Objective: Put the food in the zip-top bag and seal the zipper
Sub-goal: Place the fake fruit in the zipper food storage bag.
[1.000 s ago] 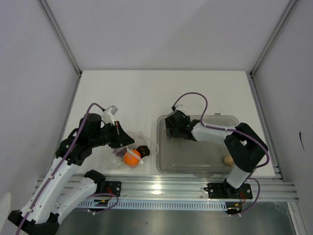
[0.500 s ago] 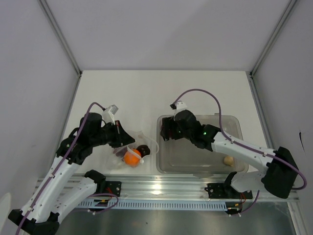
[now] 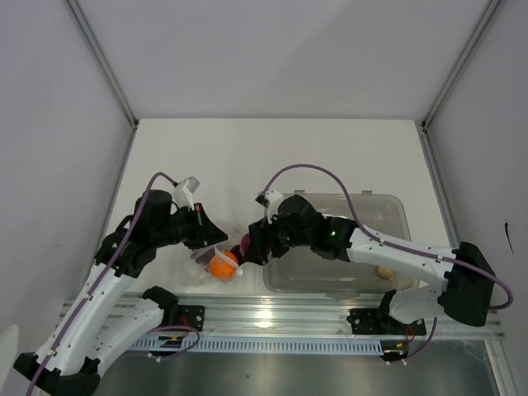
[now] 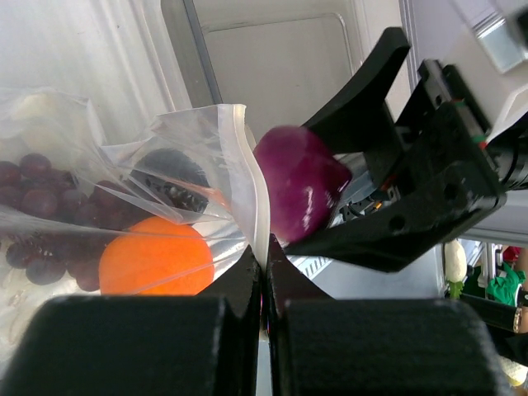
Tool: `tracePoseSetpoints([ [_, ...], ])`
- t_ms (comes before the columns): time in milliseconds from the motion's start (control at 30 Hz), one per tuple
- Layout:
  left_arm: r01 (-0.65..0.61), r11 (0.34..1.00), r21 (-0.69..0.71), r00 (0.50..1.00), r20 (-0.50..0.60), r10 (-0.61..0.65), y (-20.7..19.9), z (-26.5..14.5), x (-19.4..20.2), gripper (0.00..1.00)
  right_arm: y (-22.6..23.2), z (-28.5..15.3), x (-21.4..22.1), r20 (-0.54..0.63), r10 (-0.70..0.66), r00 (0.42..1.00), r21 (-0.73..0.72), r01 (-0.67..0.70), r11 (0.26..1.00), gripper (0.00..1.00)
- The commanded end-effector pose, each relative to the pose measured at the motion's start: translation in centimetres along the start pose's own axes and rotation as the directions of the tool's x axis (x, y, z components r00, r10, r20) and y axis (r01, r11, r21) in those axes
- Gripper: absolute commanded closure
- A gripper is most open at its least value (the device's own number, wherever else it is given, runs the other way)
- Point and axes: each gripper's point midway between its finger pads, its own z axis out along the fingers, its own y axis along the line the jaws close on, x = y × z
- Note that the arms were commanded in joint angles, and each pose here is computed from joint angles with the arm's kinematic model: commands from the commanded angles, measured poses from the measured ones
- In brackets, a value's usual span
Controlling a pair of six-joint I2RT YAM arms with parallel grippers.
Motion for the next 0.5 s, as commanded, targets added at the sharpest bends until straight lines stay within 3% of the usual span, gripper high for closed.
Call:
tracePoseSetpoints([
  [0,-0.031,0.998,0.056,0.999,0.027,0.030,-1.5,-0.6,-0.7,0.99,4.2,0.3,-3.0,0.060,-0.019,0.998,-0.139,0.027,0.990,0.61],
  [333,-0.029,0.996,0.083,0.999,0.033,0.026,-2.2,-1.2,-0.6,0.99,4.4,4.5,-5.2,0.075,0.035,0.997,-0.091,-0.028,0.995,0.57],
  [433,-0.029,0.996,0.087,0.999,0.035,0.026,-2.4,-1.4,-0.7,0.99,4.0,6.3,-5.2,0.061,0.057,0.996,-0.073,-0.053,0.996,0.48],
  [467,-0.031,0.996,0.088,0.999,0.037,0.028,-2.5,-1.5,-0.7,1.00,3.9,6.8,-5.0,0.054,0.060,0.997,-0.065,-0.057,0.996,0.39],
])
